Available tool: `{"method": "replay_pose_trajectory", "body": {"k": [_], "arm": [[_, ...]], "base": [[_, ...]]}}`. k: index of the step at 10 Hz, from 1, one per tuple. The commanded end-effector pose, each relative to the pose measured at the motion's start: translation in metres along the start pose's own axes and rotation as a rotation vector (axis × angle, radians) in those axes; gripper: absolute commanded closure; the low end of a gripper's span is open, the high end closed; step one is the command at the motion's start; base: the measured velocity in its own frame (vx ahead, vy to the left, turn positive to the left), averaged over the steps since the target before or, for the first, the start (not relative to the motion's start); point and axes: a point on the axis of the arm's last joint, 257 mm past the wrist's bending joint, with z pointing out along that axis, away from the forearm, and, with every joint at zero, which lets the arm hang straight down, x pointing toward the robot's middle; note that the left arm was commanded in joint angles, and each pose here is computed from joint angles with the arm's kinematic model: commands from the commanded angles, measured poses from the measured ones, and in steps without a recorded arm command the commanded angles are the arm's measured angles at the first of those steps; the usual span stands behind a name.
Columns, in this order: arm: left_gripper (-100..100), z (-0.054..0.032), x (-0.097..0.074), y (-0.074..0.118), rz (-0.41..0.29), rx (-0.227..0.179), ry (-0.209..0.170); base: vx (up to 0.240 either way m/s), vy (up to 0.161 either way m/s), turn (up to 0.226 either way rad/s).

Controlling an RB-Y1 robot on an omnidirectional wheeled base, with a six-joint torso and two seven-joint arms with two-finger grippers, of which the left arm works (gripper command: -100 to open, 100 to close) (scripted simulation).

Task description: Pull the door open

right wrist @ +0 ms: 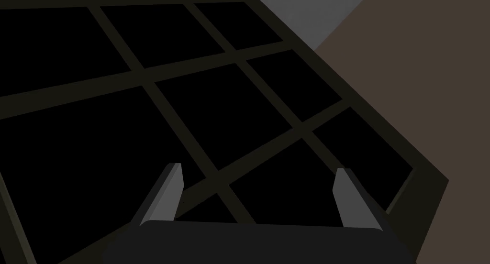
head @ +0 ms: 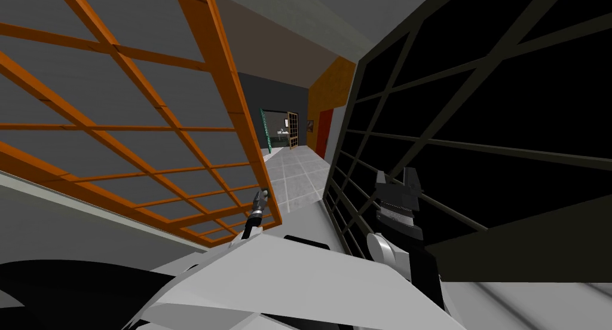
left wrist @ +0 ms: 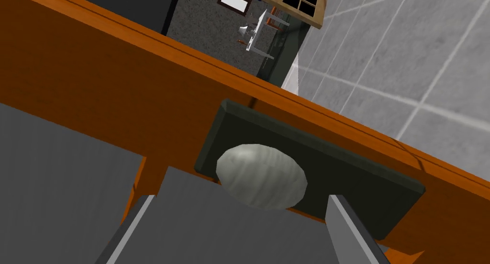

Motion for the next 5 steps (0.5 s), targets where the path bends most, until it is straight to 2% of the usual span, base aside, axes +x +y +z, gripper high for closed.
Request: {"method": "replay_pose_trajectory", "body": {"k": [1,3,4,5], "arm": [[-100,0.0012,0.0025,0.001,-0.07,0.005,-0.007],[-100,0.0023,0.0049,0.0019,-0.132,0.01,-0.013],[-100,0.0034,0.0074,0.0029,-0.185,0.014,-0.02],[-100,0.0034,0.0074,0.0029,-0.191,0.014,-0.02]], "base": [[-0.059,0.005,-0.031],[-0.065,0.007,-0.044],[-0.061,-0.005,-0.036],[-0.049,0.0,-0.022]]}}
